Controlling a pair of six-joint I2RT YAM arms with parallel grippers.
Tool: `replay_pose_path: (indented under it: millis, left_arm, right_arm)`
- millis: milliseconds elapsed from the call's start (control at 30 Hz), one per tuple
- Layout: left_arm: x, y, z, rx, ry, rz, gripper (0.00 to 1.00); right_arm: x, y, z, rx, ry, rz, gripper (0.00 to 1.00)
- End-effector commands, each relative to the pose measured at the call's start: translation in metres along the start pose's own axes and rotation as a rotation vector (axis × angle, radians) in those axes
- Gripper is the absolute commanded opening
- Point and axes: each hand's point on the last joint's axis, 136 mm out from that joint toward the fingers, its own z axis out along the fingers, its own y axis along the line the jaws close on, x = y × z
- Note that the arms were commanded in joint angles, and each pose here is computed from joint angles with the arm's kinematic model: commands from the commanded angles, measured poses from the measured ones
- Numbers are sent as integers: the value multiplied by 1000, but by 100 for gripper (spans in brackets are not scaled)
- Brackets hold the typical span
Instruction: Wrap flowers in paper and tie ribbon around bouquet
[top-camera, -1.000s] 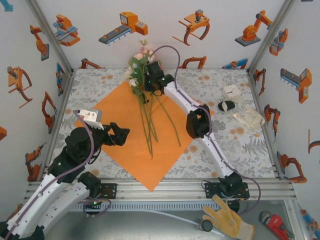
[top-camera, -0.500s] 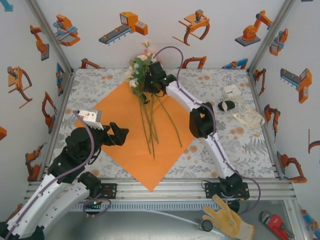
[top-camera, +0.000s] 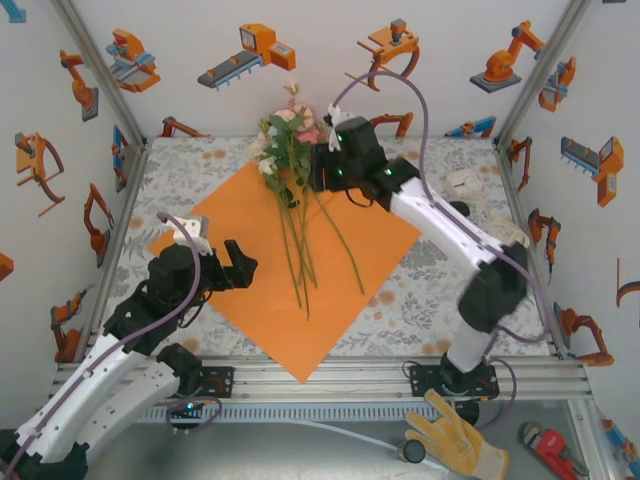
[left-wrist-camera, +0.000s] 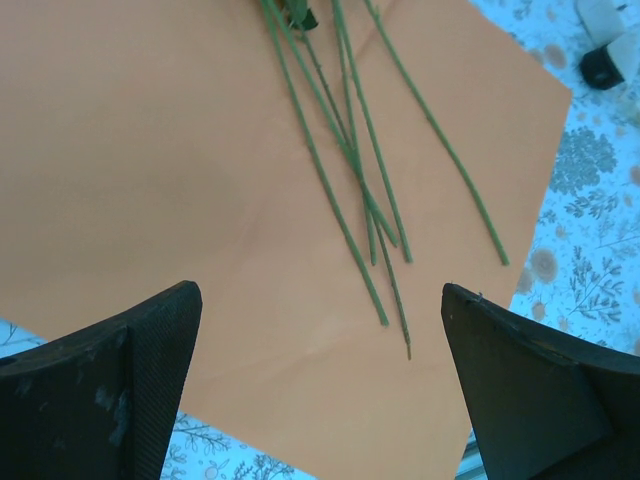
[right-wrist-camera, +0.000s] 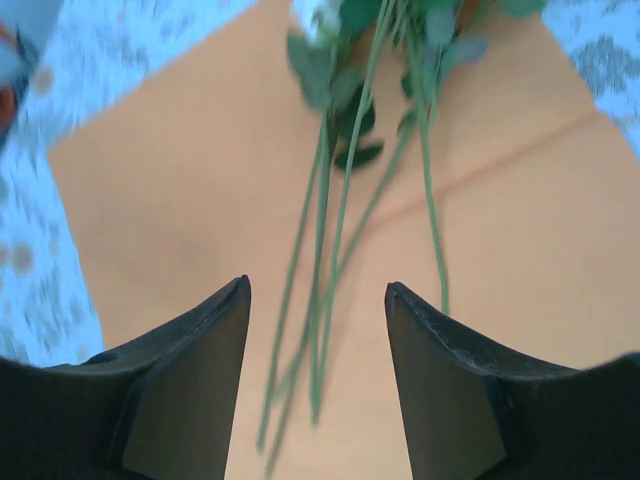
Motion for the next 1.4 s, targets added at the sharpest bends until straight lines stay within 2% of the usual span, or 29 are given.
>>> replay_pose_path:
  millis: [0,100,233,333,433,533,667,833,1367]
  left_arm:
    - [-7,6,-6,-41,-9,-41,97]
    - [-2,12,-4,-74,8,-56,97]
    - [3,25,-2,-150,48,-85,97]
    - [8,35,1,-190,79,-123,97]
    - [13,41,6,-188,111,-182,97]
    - [16,41,9,-163,133,-217,97]
    - [17,39,9,-143,136,-213,97]
    - [16,36,7,-113,107,-232,97]
    - [18,35,9,-99,102,-234,97]
  right_arm:
    - [59,34,-39,-59,5,-330,54]
    - [124,69,-65,-176,11,-542,54]
    - [216,134,-91,-426,-10,-788,56]
    - [263,165,-96,-514,65,-880,56]
    - [311,175,-93,-547,171,-992,54]
    - [341,169,-87,-566,226,-1066,54]
    - [368,157,-83,-602,280,-1161,62]
    - [390,138,-68,-557,348,-1281,62]
    - [381,104,-58,-497,362,-1339,55]
